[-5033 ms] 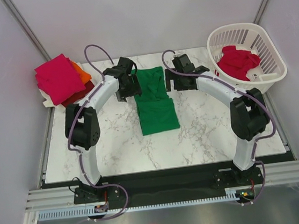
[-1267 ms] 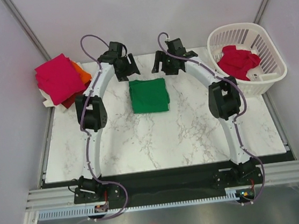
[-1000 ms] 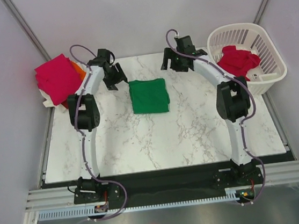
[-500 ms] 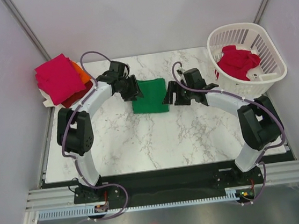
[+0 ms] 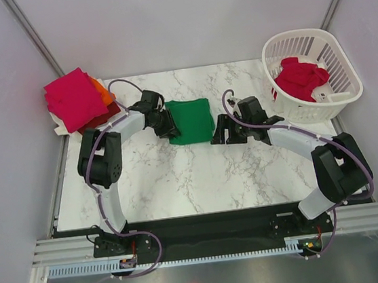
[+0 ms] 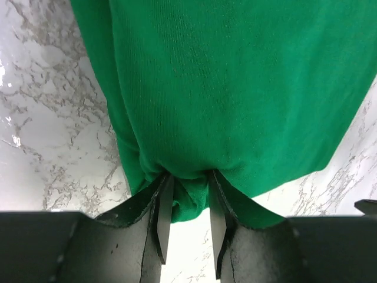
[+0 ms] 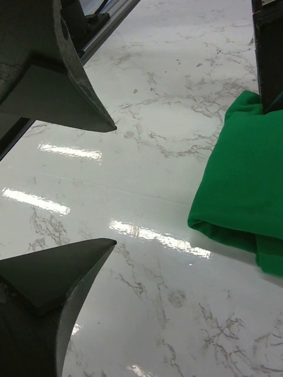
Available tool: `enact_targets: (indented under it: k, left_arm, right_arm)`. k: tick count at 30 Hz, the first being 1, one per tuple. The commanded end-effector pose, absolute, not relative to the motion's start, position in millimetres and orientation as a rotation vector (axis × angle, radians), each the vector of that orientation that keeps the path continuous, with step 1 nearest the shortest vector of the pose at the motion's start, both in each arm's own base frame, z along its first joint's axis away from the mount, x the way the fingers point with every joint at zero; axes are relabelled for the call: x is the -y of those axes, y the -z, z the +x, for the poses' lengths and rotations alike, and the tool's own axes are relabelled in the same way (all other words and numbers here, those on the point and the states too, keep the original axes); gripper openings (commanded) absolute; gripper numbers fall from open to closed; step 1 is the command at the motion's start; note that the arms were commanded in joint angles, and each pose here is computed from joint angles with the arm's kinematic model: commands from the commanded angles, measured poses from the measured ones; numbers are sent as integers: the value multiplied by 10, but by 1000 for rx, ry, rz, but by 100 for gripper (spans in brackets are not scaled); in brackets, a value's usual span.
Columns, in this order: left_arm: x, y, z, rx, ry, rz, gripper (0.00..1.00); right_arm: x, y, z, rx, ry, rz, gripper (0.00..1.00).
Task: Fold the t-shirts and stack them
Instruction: Fold the tshirt, then neatly place the folded tshirt to the corner
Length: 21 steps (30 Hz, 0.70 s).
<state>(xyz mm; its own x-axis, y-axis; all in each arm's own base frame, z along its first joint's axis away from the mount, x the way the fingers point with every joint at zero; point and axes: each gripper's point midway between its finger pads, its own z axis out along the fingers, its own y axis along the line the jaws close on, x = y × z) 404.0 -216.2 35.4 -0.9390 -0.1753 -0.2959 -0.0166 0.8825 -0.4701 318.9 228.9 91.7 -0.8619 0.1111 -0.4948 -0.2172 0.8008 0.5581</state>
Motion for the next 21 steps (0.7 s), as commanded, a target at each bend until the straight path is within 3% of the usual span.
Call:
enact_targets:
  k: [1,6,8,9,13,16,21]
  left_arm:
    - [2095,-190,4122,-2703,637,-166,36]
    - [2009,-540,4127,-2662,584,-168,38]
    - [2058,-958,4297,-2557,620,-146,38]
    - [1910,-1042,4265,-2576,506,-150,39]
    - [1767,-1460,4355,-2498,413,-134,50]
    - [1812,-1554,4519,-2466,418,-98,56]
    - [1871,-1281,4908,-2498,455,-63,56]
  right_arm:
    - [-2246,-1072,3170,-2422,-833,-128,81]
    - [-2232,-1109,3141,-2423,-824,-145,81]
    - [-2217,-1171,3142,-2417,-818,-145,81]
    - [-2213,-1202,3142,-2411,-813,-151,82]
    - [-2170,-1451,3191,-2367,-776,-157,84]
    - [-2134,-1558,3183,-2356,-753,-171,85]
    - [-2092,-1706,3058,-2363,-754,-202,86]
